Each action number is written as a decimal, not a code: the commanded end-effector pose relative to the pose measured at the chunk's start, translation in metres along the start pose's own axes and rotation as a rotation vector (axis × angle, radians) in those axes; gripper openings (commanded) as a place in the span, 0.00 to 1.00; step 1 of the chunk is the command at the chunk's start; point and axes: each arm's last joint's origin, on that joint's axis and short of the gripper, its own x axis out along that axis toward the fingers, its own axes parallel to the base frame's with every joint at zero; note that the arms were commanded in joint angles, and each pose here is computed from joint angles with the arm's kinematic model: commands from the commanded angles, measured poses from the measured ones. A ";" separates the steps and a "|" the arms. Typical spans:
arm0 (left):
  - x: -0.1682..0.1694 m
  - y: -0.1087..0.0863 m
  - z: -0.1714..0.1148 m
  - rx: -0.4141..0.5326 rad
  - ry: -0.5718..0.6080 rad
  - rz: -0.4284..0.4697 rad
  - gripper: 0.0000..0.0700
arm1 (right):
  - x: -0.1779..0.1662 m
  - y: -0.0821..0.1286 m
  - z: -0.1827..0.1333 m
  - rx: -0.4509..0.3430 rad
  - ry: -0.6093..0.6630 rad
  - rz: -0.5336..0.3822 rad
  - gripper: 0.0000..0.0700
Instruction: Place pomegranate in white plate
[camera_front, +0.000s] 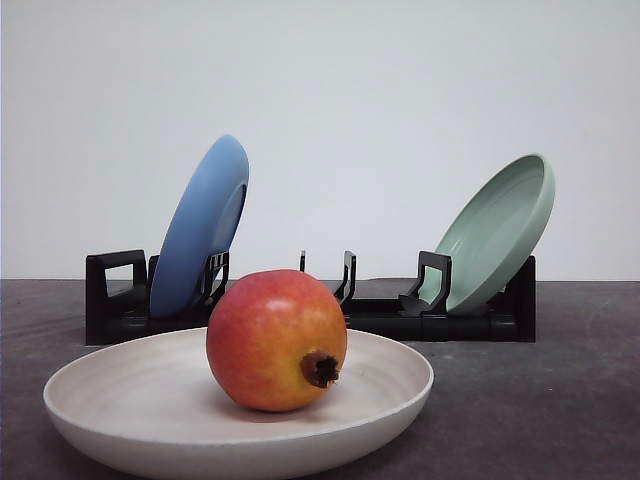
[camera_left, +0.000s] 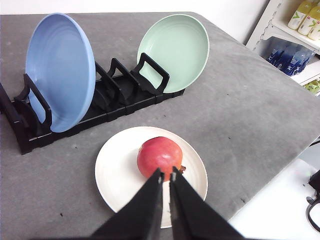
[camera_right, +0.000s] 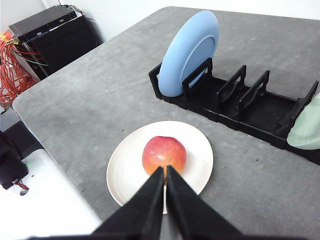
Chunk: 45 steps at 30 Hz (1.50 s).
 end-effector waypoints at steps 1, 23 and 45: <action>-0.003 0.000 0.003 0.004 -0.021 -0.015 0.00 | -0.001 0.001 0.003 0.001 -0.015 0.008 0.00; 0.064 0.077 -0.074 0.182 -0.293 0.688 0.00 | -0.001 0.001 0.003 0.001 -0.015 0.008 0.00; 0.095 0.109 -0.129 0.143 -0.241 0.725 0.00 | -0.001 0.001 0.003 0.001 -0.015 0.009 0.00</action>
